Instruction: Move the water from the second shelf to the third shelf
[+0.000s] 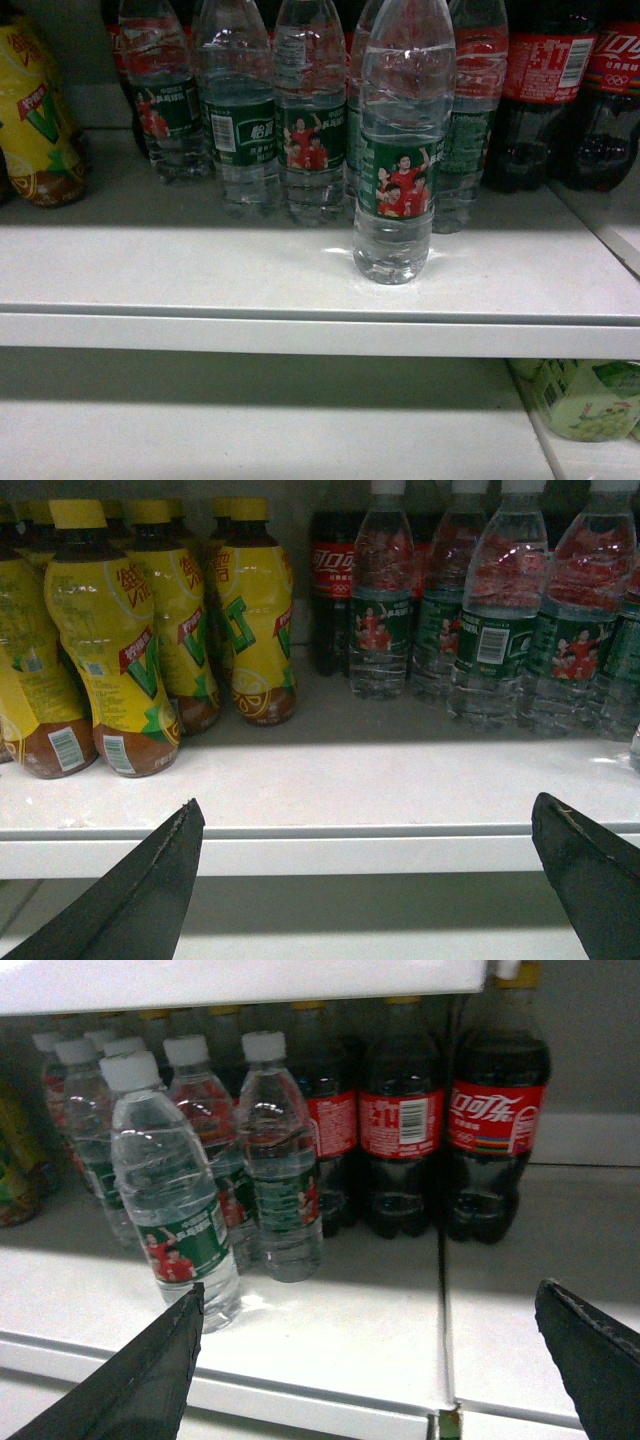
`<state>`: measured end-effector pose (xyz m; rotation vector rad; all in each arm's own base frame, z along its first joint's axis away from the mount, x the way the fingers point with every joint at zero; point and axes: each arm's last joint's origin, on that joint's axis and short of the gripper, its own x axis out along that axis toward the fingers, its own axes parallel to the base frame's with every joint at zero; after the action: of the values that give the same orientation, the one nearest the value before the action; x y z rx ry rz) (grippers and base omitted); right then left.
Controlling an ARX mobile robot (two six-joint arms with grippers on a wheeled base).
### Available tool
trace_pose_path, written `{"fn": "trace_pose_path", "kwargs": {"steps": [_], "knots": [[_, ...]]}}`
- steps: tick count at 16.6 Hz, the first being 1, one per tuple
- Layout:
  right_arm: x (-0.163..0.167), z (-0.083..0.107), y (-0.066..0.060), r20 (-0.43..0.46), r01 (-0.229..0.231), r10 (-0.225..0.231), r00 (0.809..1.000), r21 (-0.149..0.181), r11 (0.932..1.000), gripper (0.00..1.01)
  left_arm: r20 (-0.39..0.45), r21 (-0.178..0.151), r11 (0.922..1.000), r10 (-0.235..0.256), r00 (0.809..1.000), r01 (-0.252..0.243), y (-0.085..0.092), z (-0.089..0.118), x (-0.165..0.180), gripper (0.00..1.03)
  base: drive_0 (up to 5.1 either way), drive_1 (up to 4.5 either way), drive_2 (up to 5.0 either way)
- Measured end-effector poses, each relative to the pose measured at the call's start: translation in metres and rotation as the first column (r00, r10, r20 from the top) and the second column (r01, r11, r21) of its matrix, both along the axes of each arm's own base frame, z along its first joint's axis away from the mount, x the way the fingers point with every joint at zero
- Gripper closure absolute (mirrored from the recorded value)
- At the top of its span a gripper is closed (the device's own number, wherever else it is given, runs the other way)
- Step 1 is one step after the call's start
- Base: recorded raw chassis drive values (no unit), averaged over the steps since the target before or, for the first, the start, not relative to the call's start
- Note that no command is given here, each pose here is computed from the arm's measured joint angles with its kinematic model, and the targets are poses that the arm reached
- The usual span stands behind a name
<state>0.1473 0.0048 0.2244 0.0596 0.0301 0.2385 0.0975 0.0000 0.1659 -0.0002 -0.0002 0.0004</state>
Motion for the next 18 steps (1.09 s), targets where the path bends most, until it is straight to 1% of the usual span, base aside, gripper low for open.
{"fn": "trace_pose_path", "kwargs": {"steps": [2, 3, 4, 5, 6, 8, 10, 11, 12, 14, 15, 16, 17, 18], "knots": [[0.011, -0.003, 0.011, -0.018, -0.062, 0.062, 0.998, -0.010, 0.9980, 0.03, 0.000, 0.000, 1.0000, 0.000, 1.000, 0.000, 0.000, 0.000, 0.000, 0.05, 0.0, 0.00, 0.0], [0.016, -0.005, 0.016, -0.032, -0.083, 0.083, 0.996, -0.013, 0.9964, 0.03, 0.000, 0.000, 1.0000, 0.000, 1.000, 0.000, 0.000, 0.000, 0.000, 0.05, 0.0, 0.00, 0.0], [0.022, -0.008, 0.023, -0.047, -0.113, 0.112, 0.993, -0.016, 0.9935, 0.03, 0.000, 0.000, 1.0000, 0.000, 1.000, 0.000, 0.000, 0.000, 0.000, 0.05, 0.0, 0.00, 0.0], [0.028, -0.013, 0.034, -0.062, -0.152, 0.150, 0.987, -0.027, 0.9880, 0.03, 0.000, 0.000, 1.0000, 0.000, 1.000, 0.000, 0.000, 0.000, 0.000, 0.05, 0.0, 0.00, 0.0], [0.033, -0.016, 0.046, -0.071, -0.194, 0.191, 0.979, -0.038, 0.9804, 0.03, 0.000, 0.000, 1.0000, 0.000, 1.000, 0.000, 0.000, 0.000, 0.000, 0.05, 0.0, 0.00, 0.0], [0.044, -0.018, 0.069, -0.076, -0.267, 0.262, 0.962, -0.058, 0.9620, 0.03, 0.000, 0.000, 1.0000, 0.000, 1.000, 0.000, 0.000, 0.000, 0.000, 0.05, 0.0, 0.00, 0.0], [0.055, -0.022, 0.085, -0.089, -0.299, 0.293, 0.952, -0.067, 0.9519, 0.03, 0.000, 0.000, 1.0000, 0.000, 1.000, 0.000, 0.000, 0.000, 0.000, 0.05, 0.0, 0.00, 0.0], [0.058, -0.024, 0.090, -0.097, -0.306, 0.299, 0.949, -0.071, 0.9492, 0.03, 0.000, 0.000, 1.0000, 0.000, 1.000, 0.000, 0.000, 0.000, 0.000, 0.05, 0.0, 0.00, 0.0], [0.062, -0.028, 0.098, -0.111, -0.320, 0.311, 0.944, -0.075, 0.9445, 0.03, 0.000, 0.000, 1.0000, 0.000, 1.000, 0.000, 0.000, 0.000, 0.000, 0.05, 0.0, 0.00, 0.0], [0.074, -0.031, 0.107, -0.129, -0.324, 0.312, 0.941, -0.080, 0.9427, 0.03, 0.000, 0.000, 1.0000, 0.000, 1.000, 0.000, 0.000, 0.000, 0.000, 0.05, 0.0, 0.00, 0.0], [0.080, -0.031, 0.111, -0.130, -0.320, 0.309, 0.942, -0.081, 0.9438, 0.03, 0.000, 0.000, 1.0000, 0.000, 1.000, 0.000, 0.000, 0.000, 0.000, 0.05, 0.0, 0.00, 0.0], [0.085, -0.031, 0.115, -0.135, -0.316, 0.304, 0.943, -0.083, 0.9452, 0.03, 0.000, 0.000, 1.0000, 0.000, 1.000, 0.000, 0.000, 0.000, 0.000, 0.05, 0.0, 0.00, 0.0], [0.092, -0.032, 0.120, -0.144, -0.304, 0.290, 0.946, -0.085, 0.9489, 0.03, 0.000, 0.000, 1.0000, 0.000, 1.000, 0.000, 0.000, 0.000, 0.000, 0.05, 0.0, 0.00, 0.0], [0.097, -0.033, 0.124, -0.155, -0.297, 0.282, 0.947, -0.080, 0.9515, 0.03, 0.000, 0.000, 1.0000, 0.000, 1.000, 0.000, 0.000, 0.000, 0.000, 0.05, 0.0, 0.00, 0.0]]}}
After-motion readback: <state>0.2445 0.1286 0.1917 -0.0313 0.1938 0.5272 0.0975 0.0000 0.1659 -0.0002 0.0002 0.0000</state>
